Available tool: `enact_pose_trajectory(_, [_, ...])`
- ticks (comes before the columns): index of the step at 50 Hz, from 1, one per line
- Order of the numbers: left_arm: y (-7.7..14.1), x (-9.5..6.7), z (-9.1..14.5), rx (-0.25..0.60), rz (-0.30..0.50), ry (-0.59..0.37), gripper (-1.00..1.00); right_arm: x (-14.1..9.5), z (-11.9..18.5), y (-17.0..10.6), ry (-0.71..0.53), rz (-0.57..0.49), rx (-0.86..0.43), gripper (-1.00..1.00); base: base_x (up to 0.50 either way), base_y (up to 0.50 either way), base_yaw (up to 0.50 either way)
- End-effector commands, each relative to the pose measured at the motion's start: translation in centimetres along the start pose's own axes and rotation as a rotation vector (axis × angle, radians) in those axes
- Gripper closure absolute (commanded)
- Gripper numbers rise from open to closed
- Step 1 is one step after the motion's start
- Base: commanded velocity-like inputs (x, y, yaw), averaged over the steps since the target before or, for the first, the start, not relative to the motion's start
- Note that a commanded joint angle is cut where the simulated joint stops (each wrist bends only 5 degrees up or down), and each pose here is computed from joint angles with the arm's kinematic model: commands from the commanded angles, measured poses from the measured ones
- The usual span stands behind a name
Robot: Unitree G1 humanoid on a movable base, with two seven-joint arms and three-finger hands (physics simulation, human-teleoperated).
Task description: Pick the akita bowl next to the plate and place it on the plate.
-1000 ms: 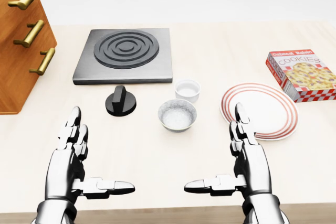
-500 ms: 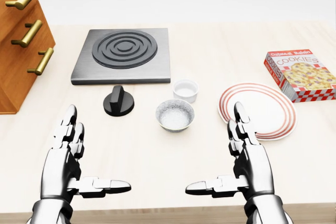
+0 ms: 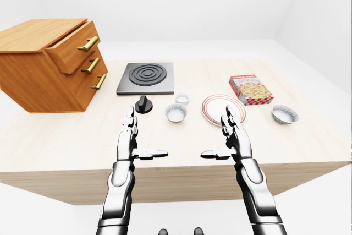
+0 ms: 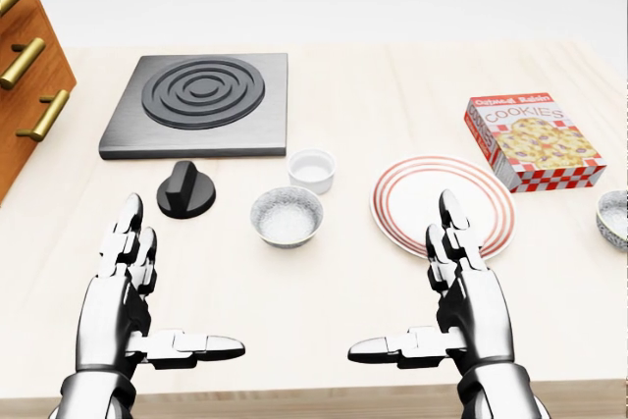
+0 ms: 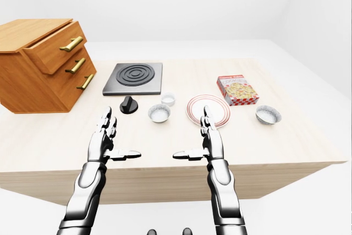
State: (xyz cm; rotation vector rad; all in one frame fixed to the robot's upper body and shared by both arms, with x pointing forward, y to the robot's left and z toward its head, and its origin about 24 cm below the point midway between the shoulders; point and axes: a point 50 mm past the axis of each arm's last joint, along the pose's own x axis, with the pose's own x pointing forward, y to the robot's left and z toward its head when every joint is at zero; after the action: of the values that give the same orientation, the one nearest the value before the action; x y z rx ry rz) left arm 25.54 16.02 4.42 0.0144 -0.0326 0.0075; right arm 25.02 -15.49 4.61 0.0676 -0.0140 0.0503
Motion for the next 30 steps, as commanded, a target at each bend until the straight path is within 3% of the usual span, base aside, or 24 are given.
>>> enact_pose_trajectory(1, [0.03,0.01,0.12,0.003,0.002,-0.003,-1.00,0.01,0.06,0.07,0.003,0.002,0.006,-1.00,0.00,-0.14,0.00])
enact_pose_trajectory(30, [0.03,-0.05,0.20,0.000,0.004,-0.005,-1.00,-0.06,0.55,0.00,-0.018,-0.003,0.015,-1.00,0.00,-0.11,0.00])
